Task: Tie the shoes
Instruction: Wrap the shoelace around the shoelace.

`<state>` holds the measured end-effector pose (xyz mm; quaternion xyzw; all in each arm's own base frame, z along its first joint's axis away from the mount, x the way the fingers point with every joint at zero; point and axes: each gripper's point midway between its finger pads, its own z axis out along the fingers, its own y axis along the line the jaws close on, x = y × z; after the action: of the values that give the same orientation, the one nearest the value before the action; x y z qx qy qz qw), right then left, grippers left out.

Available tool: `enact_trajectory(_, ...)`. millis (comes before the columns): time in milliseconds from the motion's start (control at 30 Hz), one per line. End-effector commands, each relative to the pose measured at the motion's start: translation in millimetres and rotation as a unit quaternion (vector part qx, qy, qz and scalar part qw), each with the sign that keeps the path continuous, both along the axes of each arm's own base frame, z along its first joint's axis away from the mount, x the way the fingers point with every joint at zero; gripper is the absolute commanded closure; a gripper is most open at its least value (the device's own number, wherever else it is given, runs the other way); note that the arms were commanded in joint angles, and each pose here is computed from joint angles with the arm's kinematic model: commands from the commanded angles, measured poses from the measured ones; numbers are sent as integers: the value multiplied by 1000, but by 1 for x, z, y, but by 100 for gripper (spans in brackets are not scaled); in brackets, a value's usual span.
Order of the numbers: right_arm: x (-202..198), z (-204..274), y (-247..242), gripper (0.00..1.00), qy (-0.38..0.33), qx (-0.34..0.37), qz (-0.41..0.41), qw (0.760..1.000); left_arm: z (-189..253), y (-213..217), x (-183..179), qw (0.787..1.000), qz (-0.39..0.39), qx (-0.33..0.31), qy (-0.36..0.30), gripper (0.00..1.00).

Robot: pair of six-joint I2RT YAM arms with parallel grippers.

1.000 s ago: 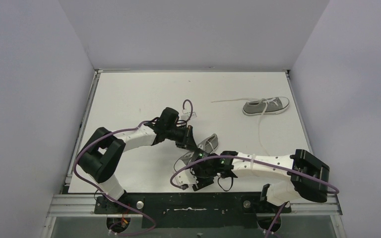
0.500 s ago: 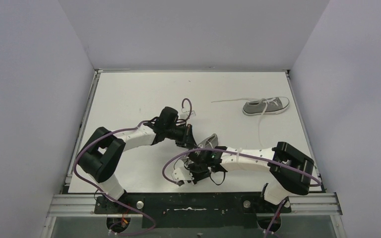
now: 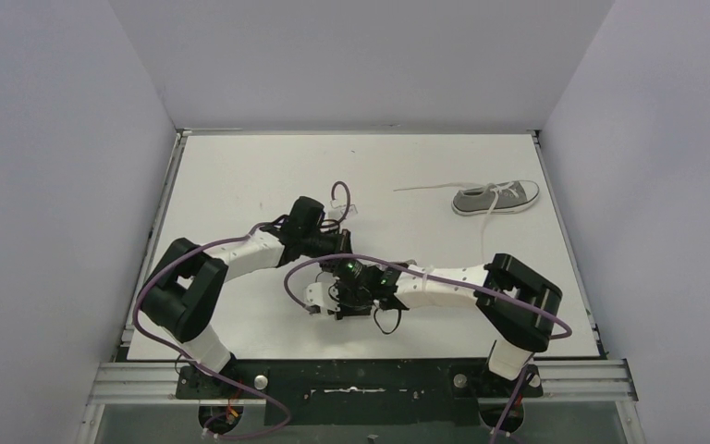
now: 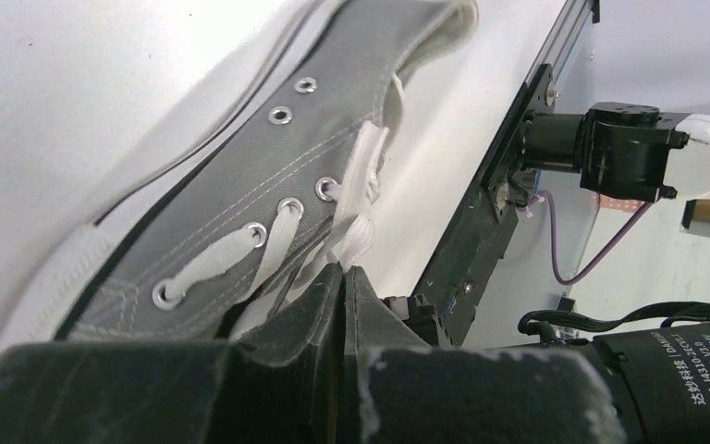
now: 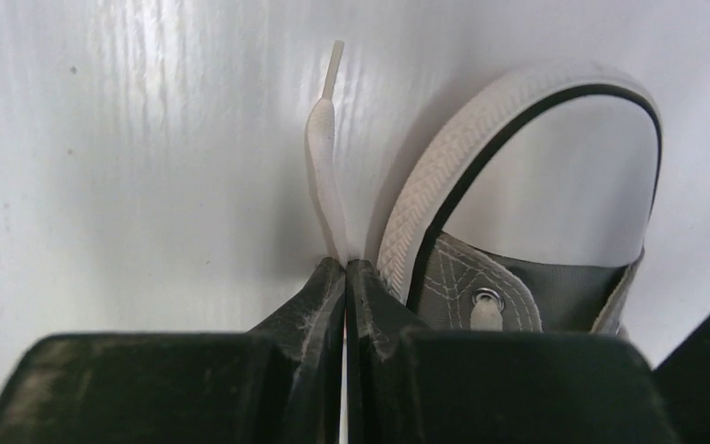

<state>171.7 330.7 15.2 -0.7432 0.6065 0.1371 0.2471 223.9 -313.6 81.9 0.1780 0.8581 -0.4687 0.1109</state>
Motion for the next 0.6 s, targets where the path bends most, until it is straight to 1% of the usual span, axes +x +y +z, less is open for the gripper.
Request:
enact_trajectory(0, 22, 29, 32, 100, -21, 62, -34, 997, 26, -2, 6, 999, -14, -28, -32, 100)
enact_trajectory(133, 9, 53, 30, 100, 17, 80, -40, 996, 33, -2, 9, 999, -13, -34, -35, 100)
enact_trajectory(267, -15, 85, 10, 100, 70, 124, -73, 987, 44, -3, 11, 998, -11, -46, -40, 100)
enact_trajectory(333, -20, 99, -3, 100, 98, 150, -114, 977, 46, -3, 11, 998, -9, -50, -39, 100)
enact_trajectory(400, -20, 120, -12, 100, 126, 186, -157, 962, 50, -4, 11, 998, -6, -56, -40, 100)
enact_trajectory(500, -19, 143, -22, 100, 149, 221, -207, 941, 50, -5, 11, 998, -1, -58, -31, 100)
enact_trajectory(567, -15, 155, -27, 100, 161, 246, -239, 925, 53, -9, 14, 997, 0, -71, -39, 100)
